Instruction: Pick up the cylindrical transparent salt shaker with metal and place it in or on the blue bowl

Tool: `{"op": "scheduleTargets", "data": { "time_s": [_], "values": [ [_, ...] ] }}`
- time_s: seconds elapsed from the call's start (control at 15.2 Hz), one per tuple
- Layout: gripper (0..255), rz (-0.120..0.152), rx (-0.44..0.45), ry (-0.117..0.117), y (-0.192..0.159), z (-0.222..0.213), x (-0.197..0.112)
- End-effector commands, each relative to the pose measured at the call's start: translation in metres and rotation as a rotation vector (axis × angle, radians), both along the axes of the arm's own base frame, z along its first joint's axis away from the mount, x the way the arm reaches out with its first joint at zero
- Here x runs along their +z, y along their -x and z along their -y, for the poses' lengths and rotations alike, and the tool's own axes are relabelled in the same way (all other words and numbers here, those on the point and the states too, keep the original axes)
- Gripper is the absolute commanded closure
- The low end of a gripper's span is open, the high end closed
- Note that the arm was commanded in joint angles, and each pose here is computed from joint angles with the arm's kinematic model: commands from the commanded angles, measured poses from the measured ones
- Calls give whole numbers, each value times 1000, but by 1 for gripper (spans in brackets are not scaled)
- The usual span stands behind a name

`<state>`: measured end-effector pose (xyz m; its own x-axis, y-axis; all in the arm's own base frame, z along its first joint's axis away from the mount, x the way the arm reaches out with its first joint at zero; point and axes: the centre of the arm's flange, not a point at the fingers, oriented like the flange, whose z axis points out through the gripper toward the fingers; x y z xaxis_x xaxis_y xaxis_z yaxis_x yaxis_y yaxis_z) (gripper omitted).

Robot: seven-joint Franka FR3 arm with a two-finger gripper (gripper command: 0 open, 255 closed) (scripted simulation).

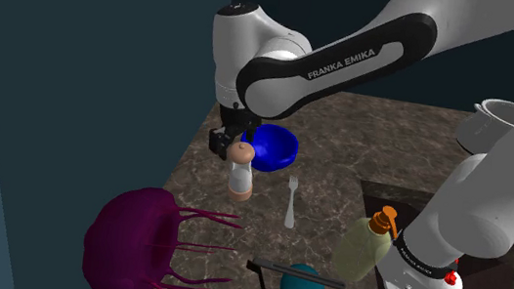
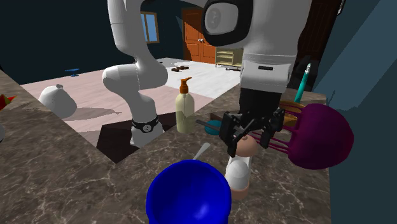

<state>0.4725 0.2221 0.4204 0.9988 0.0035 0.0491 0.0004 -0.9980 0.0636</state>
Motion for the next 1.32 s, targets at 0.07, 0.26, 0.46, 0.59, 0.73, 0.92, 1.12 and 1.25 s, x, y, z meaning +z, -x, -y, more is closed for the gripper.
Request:
{"op": "scheduleTargets", "data": {
  "time_s": [0.07,0.26,0.46,0.59,0.73,0.92,1.12,1.25],
  "values": [
    [0,0,0,0,0,0,0],
    [255,0,0,0,0,0,0],
    [255,0,0,0,0,0,0],
    [255,0,0,0,0,0,0],
    [255,0,0,0,0,0,0],
    [255,0,0,0,0,0,10],
    [255,0,0,0,0,0,26],
    [255,0,0,0,0,0,37]
  ]
}}
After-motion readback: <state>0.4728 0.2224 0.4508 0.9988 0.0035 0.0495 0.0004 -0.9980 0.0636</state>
